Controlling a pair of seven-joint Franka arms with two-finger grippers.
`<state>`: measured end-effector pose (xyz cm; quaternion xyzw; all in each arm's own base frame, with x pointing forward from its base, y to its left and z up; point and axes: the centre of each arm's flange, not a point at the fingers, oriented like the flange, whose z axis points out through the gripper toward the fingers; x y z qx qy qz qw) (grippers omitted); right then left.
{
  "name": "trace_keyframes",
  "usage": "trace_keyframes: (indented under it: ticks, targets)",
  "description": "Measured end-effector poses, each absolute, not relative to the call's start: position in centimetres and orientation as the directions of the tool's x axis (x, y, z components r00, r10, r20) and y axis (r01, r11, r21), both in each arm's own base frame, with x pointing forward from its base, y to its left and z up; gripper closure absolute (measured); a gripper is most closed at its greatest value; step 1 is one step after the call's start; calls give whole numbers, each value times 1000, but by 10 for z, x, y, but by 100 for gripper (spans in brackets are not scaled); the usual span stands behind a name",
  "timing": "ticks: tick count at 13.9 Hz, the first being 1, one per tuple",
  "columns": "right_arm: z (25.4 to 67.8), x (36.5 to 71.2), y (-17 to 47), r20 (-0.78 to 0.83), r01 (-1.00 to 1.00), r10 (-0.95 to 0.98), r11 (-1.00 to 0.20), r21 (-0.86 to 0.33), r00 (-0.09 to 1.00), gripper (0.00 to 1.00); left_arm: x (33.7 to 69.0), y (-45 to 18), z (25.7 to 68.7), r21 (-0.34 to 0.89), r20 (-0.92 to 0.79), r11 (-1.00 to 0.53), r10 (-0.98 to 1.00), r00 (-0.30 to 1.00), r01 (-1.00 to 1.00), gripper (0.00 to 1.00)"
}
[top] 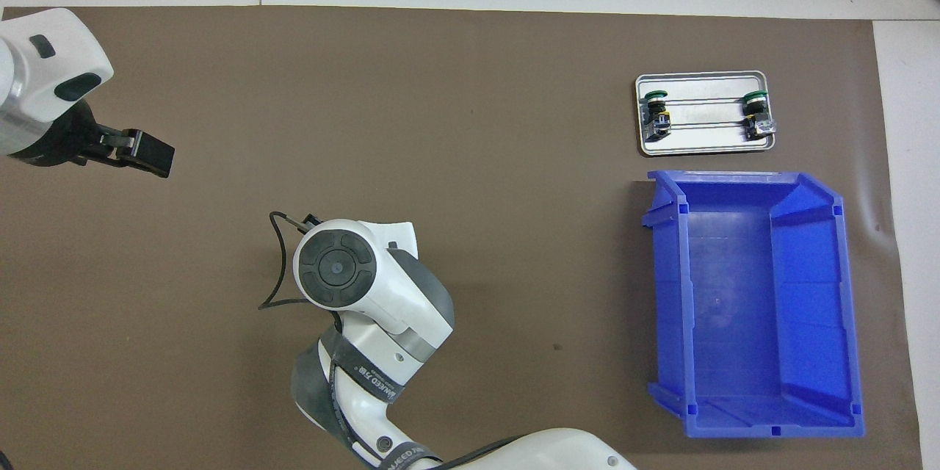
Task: Place and press button with both arms
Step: 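Grasp the green button with the right gripper, then carry the green button with the right gripper over the blue bin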
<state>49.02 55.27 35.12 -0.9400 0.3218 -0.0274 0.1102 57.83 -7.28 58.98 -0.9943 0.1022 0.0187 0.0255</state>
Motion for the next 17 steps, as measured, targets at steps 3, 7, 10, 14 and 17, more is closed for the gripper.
trace_keyframes:
  ticks: [3,7,10,14,17]
  targets:
    - [351,487,556,-19,-594,-607,-771,-229,795,27,578,-73,590,-47,-42,-978,-202,978,-204,0]
    - [349,487,557,-18,-592,-605,-772,-233,796,60,578,-73,590,-47,-42,-978,-202,978,-204,0]
    - [349,488,556,-17,-593,-607,-770,-234,795,60,578,-73,590,-47,-42,-978,-202,978,-204,0]
    - [370,514,533,-2,-585,-604,-771,-251,797,60,578,-73,590,-47,-42,-978,-202,978,-204,0]
    - [442,548,471,7,-547,-564,-804,-233,826,60,578,-73,590,-47,-42,-978,-202,978,-204,0]
